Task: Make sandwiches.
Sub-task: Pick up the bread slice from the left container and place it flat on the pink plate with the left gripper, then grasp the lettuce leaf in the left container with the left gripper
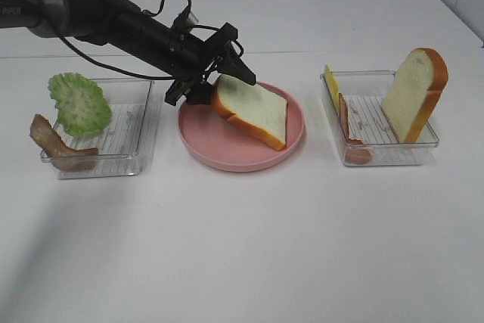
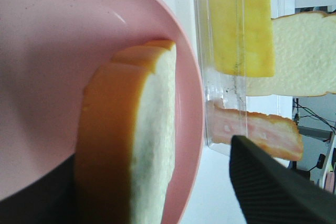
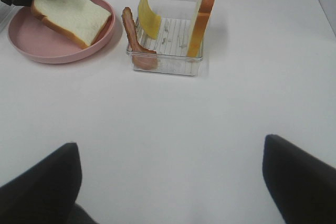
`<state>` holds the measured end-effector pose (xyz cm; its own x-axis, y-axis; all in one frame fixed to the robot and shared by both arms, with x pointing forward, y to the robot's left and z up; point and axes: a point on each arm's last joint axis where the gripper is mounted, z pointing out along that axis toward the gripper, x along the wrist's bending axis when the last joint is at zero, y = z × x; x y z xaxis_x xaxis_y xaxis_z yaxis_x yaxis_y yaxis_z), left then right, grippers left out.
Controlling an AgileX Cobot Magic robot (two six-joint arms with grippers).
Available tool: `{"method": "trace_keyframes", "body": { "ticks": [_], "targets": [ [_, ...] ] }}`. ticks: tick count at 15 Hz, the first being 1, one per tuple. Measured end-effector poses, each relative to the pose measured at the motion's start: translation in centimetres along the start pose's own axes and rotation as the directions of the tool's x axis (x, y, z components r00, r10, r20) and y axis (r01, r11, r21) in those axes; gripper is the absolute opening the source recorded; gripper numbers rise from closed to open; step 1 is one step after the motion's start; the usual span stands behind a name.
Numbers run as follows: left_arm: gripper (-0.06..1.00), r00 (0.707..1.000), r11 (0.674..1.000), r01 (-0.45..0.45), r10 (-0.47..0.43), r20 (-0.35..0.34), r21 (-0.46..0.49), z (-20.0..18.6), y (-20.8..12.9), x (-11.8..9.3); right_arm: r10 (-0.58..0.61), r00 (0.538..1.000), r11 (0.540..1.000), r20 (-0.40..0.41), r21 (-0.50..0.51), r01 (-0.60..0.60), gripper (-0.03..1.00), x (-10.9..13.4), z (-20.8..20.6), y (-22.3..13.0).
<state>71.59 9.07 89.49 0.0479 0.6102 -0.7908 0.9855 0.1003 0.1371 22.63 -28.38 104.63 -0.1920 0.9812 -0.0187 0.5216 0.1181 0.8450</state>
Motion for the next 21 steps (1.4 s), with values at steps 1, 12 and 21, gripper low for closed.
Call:
{"method": "trace_keyframes", "body": {
  "ticks": [1,12,21],
  "targets": [
    [0.69,1.000,1.000,-0.020,0.020,-0.017,0.003,-0.2,0.0,-0.1,0.000,1.000,1.000,0.000,0.000,0.000,0.88,0.0,0.0,0.0],
    [0.73,0.837,0.925,-0.355,0.379,-0.394,0.134,1.0,-2.4,-2.8,0.000,1.000,1.000,0.000,0.000,0.000,0.88,0.0,0.0,0.0],
    [0.73,0.718,0.900,-0.425,0.398,-0.571,0.093,-5.5,-1.2,-9.8,0.000,1.000,1.000,0.000,0.000,0.000,0.88,0.0,0.0,0.0]
  ]
}}
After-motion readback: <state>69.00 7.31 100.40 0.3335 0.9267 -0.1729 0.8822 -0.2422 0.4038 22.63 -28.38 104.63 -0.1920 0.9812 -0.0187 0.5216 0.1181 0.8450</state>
